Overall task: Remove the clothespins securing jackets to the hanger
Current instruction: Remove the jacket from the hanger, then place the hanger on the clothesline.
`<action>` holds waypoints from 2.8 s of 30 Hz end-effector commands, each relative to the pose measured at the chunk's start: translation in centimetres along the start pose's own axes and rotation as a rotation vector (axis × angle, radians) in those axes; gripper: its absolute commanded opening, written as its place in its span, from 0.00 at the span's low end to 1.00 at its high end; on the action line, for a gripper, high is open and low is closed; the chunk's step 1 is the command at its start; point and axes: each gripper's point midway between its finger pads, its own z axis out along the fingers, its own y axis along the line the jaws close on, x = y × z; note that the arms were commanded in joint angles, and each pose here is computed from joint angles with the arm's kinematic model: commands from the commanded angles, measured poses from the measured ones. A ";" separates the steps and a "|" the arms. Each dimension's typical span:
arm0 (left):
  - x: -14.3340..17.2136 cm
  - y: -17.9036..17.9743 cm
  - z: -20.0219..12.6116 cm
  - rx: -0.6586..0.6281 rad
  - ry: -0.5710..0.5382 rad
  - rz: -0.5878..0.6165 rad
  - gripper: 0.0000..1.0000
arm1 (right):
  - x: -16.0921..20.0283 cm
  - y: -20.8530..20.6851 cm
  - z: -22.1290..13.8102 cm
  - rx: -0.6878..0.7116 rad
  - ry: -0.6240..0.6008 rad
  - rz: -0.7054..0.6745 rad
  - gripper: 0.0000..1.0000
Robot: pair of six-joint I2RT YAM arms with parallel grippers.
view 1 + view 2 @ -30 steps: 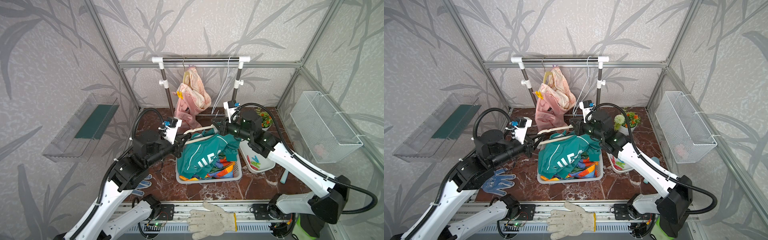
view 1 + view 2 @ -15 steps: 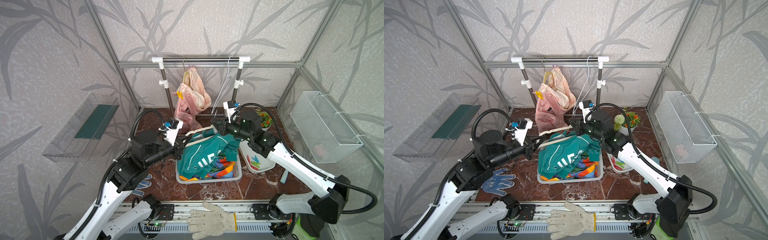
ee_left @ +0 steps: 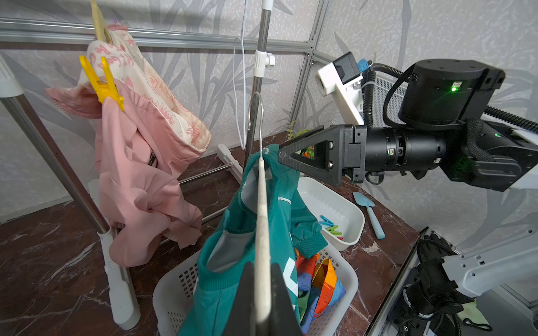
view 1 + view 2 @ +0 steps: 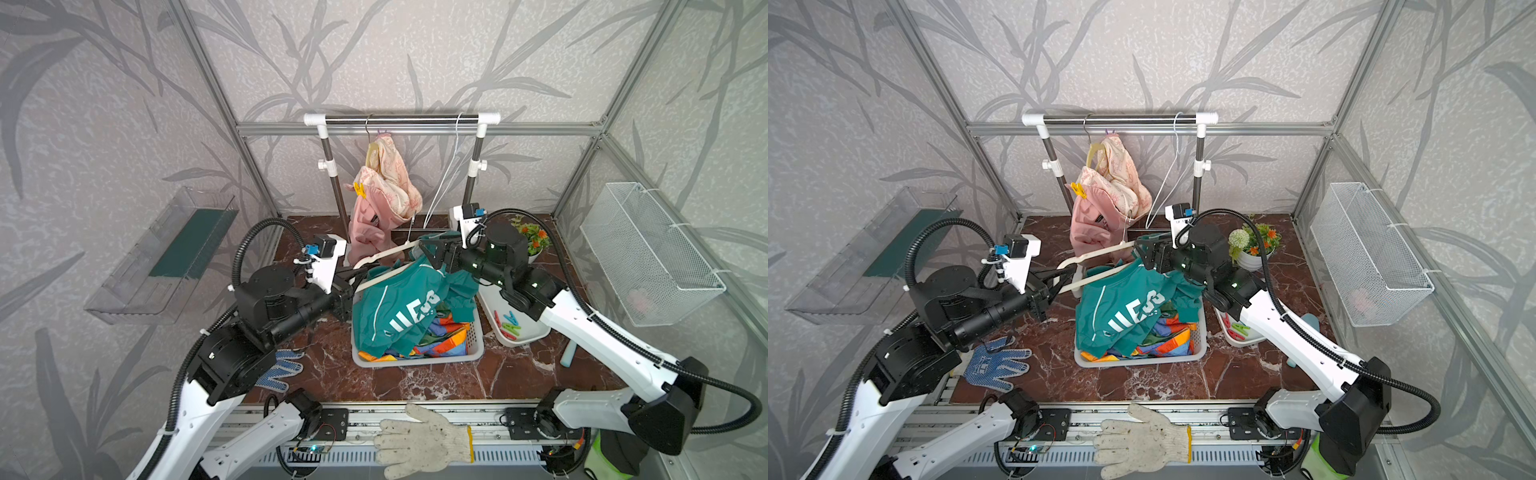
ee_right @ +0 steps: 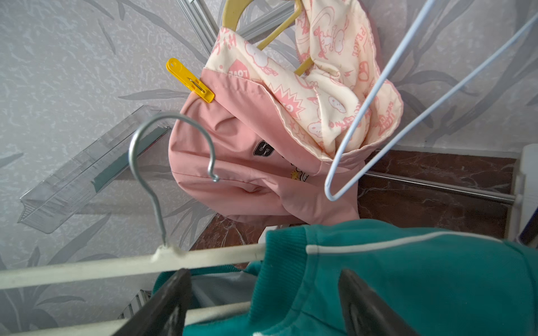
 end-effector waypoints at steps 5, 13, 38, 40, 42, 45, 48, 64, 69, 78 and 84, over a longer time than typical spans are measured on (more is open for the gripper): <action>-2.1 -0.6 -1.3 0.021 -0.065 0.007 0.00 | 2.3 -3.3 -0.9 0.135 0.016 -0.043 0.80; -1.2 -0.6 -1.7 0.018 -0.013 0.009 0.00 | 3.9 -6.5 -0.7 0.228 0.044 -0.020 0.58; -4.2 1.2 -8.8 -0.159 -0.032 0.034 0.00 | 9.2 -13.6 -0.2 0.398 0.174 0.032 0.41; -4.5 1.1 -9.2 -0.159 -0.037 0.031 0.00 | 9.3 -13.7 -0.2 0.395 0.176 0.036 0.42; -4.8 1.1 -9.2 -0.160 -0.055 0.035 0.00 | 9.5 -13.6 -0.1 0.389 0.180 0.040 0.42; -5.4 1.7 -8.3 -0.188 -0.080 0.038 0.00 | 9.9 -13.4 0.0 0.370 0.187 0.052 0.42; -6.1 1.9 -6.5 -0.196 -0.099 0.051 0.00 | 10.0 -13.0 -0.2 0.350 0.188 0.057 0.42; -10.6 3.6 0.6 -0.288 -0.202 0.192 0.00 | 9.5 -12.2 -1.7 0.333 0.177 0.044 0.43; -12.3 3.3 1.0 -0.282 -0.298 0.208 0.00 | 9.7 -12.2 -1.3 0.325 0.183 0.049 0.42; -14.2 3.4 5.4 -0.285 -0.340 0.258 0.00 | 9.6 -12.2 -1.7 0.331 0.179 0.035 0.42; -15.8 3.6 7.2 -0.295 -0.382 0.263 0.00 | 9.4 -12.1 -2.3 0.336 0.181 0.014 0.42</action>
